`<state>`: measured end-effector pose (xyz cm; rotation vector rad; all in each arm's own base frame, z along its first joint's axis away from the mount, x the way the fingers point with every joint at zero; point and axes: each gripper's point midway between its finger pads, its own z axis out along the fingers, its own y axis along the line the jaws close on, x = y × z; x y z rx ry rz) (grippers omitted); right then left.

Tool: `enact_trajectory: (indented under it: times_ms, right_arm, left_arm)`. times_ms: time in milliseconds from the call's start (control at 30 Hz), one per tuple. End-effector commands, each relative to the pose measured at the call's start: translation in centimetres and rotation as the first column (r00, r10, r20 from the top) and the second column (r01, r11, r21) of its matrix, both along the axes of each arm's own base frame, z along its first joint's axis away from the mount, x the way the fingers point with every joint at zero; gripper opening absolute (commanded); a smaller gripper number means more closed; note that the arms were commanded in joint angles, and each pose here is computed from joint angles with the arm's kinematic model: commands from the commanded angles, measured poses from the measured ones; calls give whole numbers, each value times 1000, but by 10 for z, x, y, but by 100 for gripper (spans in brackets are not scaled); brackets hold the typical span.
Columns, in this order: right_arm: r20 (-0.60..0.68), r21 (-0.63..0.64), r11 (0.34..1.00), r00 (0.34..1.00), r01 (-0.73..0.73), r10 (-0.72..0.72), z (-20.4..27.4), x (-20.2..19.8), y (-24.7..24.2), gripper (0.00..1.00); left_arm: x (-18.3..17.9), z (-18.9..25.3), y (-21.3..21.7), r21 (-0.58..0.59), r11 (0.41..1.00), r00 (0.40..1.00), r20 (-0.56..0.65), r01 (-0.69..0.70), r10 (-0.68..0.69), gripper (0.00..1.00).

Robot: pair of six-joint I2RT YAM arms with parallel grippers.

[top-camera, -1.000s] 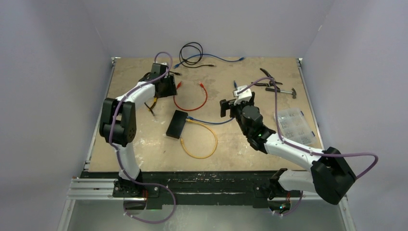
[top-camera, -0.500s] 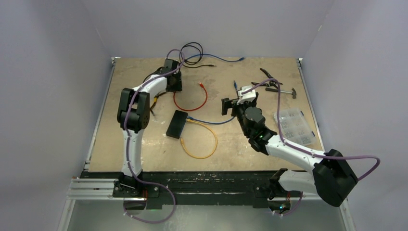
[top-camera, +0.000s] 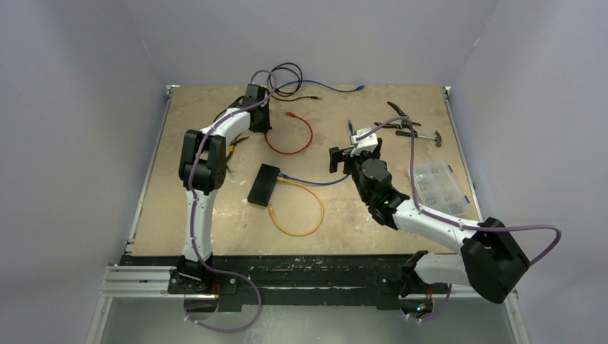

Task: Insert the plug into the switch port

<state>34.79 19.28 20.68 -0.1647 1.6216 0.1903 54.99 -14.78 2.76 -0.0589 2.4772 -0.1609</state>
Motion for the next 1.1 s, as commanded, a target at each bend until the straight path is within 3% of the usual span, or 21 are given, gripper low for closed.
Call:
enact_trajectory:
  times_ms: [0, 433, 633, 1067]
  right_arm:
    - [51, 24, 1000, 999, 12, -13, 20, 6, 3, 99]
    - [39, 5, 1000, 999, 8, -8, 15, 12, 9, 99]
    - [54, 22, 999, 997, 46, -48, 20, 15, 3, 99]
    - [33, 52, 997, 998, -58, 57, 30, 10, 23, 99]
  left_arm:
    - [3, 19, -11, -70, 998, 1000, 15, 8, -7, 0]
    - [-16, 85, -38, -274, 961, 996, 92, 45, -21, 0]
    - [-46, 97, -43, -349, 935, 996, 84, 58, -30, 0]
    - [-123, 122, -40, -392, 914, 995, 64, 99, -80, 0]
